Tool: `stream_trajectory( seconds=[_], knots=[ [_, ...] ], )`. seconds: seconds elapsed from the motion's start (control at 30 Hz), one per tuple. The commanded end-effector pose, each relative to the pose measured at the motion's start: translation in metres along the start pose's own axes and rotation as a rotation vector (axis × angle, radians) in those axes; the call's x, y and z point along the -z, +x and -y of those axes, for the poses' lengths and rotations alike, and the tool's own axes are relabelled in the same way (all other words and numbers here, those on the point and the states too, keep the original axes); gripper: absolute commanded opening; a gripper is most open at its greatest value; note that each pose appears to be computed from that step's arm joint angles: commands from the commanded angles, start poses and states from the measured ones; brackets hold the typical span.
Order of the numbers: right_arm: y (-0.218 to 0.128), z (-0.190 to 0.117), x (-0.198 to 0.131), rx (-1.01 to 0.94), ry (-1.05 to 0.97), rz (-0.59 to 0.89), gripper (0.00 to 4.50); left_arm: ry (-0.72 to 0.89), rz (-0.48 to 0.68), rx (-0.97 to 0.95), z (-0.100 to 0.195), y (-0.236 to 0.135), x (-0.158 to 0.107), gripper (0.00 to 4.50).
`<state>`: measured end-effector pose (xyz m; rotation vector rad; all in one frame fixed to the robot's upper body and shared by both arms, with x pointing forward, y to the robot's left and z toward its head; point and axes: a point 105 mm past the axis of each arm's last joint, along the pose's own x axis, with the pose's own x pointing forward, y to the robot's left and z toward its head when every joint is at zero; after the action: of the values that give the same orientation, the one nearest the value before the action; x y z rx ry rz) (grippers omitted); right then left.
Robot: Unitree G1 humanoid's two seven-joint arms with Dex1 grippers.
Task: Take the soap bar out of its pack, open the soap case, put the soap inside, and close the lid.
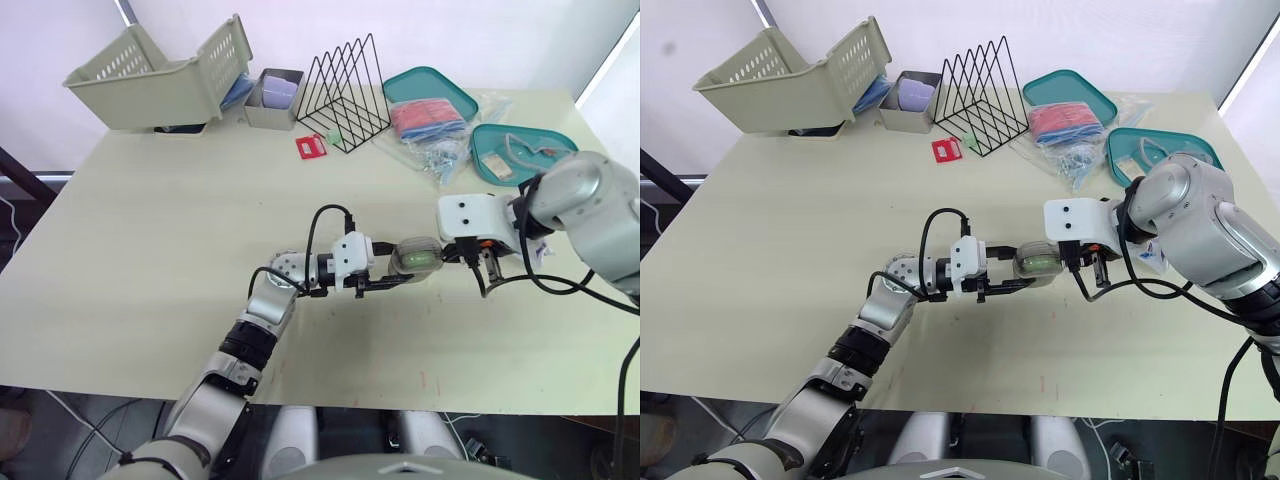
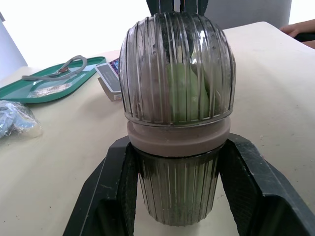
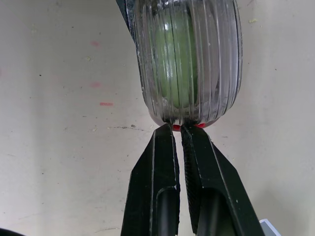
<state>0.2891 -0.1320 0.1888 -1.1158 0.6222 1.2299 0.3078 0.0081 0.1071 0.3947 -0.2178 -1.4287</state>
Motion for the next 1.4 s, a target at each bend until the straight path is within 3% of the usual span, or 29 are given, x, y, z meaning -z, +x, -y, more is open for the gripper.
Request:
stream_trajectory(
  seconds=[0.03, 0.27, 0.6, 0.93, 1.4],
  knots=[
    [-0.009, 0.001, 0.006, 0.037, -0.017, -0.022, 0.24, -0.032, -0.048, 0.043, 0.01, 0.001, 0.012, 1.85],
    [-0.026, 0.01, 0.022, 0.084, -0.022, -0.048, 0.24, -0.038, -0.056, 0.045, 0.011, 0.0, 0.013, 1.85],
    [-0.068, -0.007, -0.03, 0.077, -0.121, 0.407, 0.24, -0.041, -0.057, 0.055, 0.013, -0.005, 0.014, 1.85],
    [-0.048, 0.001, -0.041, 0.184, 0.032, 0.725, 0.24, -0.034, -0.066, 0.052, 0.011, -0.009, 0.012, 1.85],
    [-0.023, -0.006, -0.039, 0.153, 0.137, 0.876, 0.24, -0.025, -0.086, 0.043, 0.008, -0.016, 0.012, 1.85]
  ],
)
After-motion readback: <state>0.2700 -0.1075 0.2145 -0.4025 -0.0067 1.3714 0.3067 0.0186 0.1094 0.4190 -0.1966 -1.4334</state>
